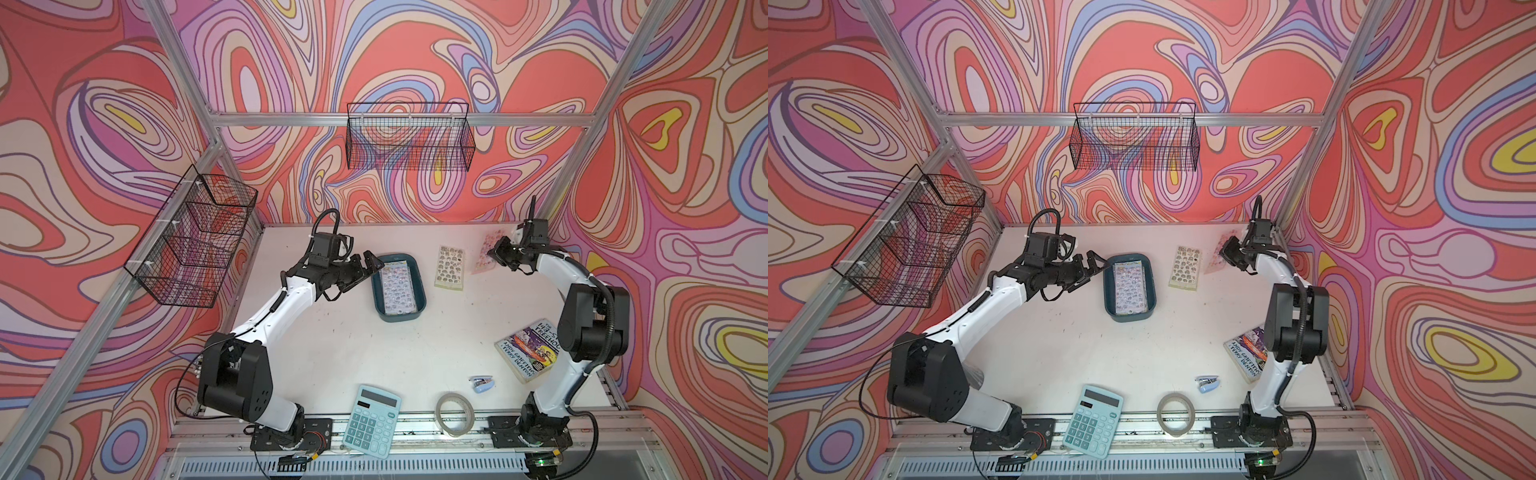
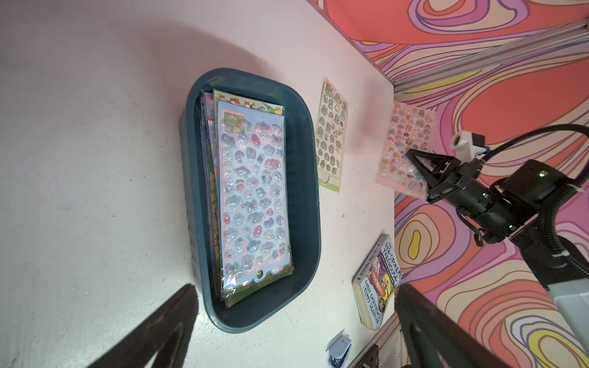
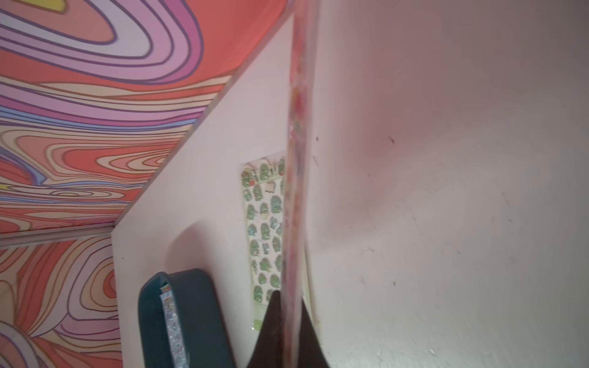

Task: Take the stickers out of the storage box
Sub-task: Place the sticker at the center of the board.

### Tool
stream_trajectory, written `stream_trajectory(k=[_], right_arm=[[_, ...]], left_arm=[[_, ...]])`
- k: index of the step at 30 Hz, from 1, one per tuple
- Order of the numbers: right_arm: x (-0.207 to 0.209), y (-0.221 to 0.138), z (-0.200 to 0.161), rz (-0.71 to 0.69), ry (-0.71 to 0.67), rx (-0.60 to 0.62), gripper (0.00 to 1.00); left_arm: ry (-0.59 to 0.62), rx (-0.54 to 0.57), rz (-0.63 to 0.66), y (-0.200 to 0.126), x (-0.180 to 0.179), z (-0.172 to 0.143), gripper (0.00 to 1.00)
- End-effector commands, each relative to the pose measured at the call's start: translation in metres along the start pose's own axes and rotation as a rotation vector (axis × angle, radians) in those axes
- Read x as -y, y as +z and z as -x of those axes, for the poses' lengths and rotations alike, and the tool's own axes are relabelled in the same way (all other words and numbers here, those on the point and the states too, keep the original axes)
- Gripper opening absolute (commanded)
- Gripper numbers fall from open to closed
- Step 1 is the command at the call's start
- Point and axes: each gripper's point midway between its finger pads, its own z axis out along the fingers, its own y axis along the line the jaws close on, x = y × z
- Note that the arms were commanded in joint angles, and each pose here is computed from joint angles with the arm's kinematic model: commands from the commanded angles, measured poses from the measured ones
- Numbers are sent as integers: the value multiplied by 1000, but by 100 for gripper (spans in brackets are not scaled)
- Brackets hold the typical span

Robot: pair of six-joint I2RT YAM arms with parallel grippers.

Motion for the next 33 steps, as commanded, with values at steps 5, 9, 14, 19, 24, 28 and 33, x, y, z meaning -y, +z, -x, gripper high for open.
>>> stream_trajectory(k=[5,9,14,19,24,28,33], right_arm=[[43,33,-24,-160,-30,-107,0],[49,46,-32,-151,-19,-148,0],[63,43,-35,-216,-10,-128,21],[63,31,-27,-254,-24,-93,36],[54,-2,-2,-318,-68,9,50],[40,-41,20,-372,-108,117,52],[-14,-77,21,-451,-292,224,50]], left_arm=[[-12,-24,32,10,-8,1,100],[-10,-25,39,12,-8,1,100],[-18,-33,42,14,-9,1,100],[-13,-29,47,14,-9,2,100],[-11,-29,35,13,-6,1,100],[-1,-17,39,9,-5,2,100],[0,-18,115,6,-20,-3,100]])
